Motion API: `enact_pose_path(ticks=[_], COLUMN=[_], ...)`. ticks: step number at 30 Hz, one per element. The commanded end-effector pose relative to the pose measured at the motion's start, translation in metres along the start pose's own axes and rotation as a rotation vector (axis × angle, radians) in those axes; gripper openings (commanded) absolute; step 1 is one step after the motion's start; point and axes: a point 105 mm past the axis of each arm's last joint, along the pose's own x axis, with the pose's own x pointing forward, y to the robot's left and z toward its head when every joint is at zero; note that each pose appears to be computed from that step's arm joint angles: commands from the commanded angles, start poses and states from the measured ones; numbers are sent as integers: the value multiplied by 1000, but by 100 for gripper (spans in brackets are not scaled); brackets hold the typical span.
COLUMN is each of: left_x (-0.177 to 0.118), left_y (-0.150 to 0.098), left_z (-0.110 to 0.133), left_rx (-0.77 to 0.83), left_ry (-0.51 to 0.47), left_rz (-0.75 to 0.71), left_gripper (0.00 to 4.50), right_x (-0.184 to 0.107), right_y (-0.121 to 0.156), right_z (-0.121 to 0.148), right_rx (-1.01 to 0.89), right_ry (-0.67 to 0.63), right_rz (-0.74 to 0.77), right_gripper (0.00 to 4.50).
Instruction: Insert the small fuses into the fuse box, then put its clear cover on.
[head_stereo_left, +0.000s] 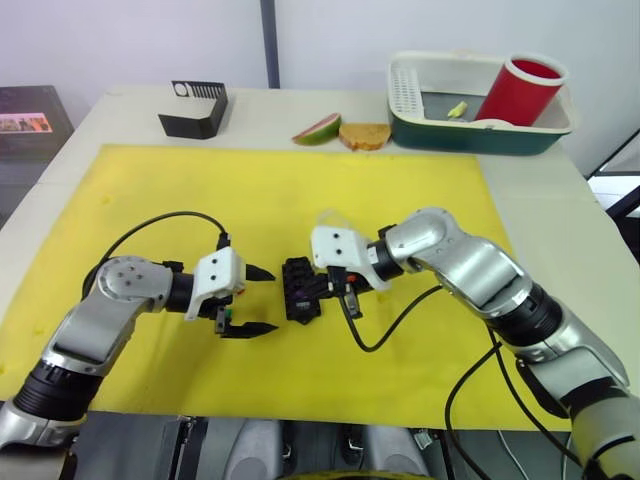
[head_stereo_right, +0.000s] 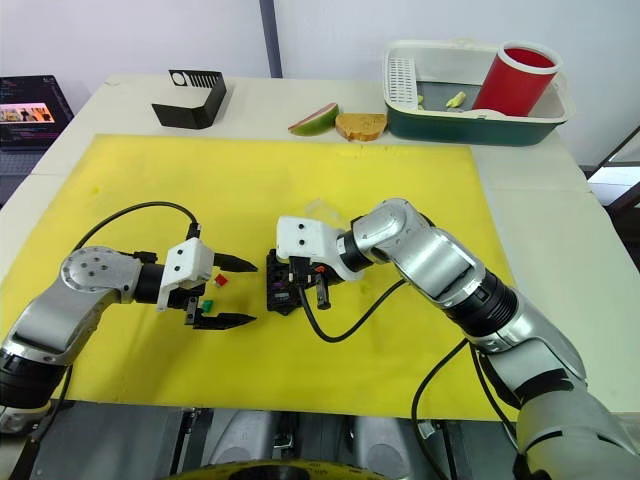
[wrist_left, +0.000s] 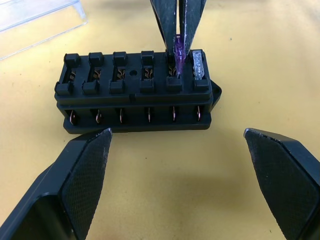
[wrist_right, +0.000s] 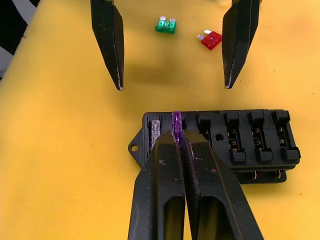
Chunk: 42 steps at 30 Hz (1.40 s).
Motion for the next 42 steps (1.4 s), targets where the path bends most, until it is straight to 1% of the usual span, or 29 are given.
enact_pose_path(ticks=[1, 10, 18, 42], left_x=[-1, 0, 0, 3], left_y=[0, -1, 0, 3], left_z=[6, 7, 7, 9], left_rx=[38, 35, 36, 25], left_ry=[-7, -9, -12, -20], left_rz=[-1, 1, 6, 21], left_gripper=[444, 444, 444, 444], right_x=[-4, -6, -1, 6], right_y=[-3, -8, -2, 1], right_z=[9, 7, 3, -4], right_rx=[-50, -49, -43, -94], right_ry=[-13, -5, 5, 47], right_rz=[-21, -31, 5, 28], right_gripper=[0, 0, 0, 0])
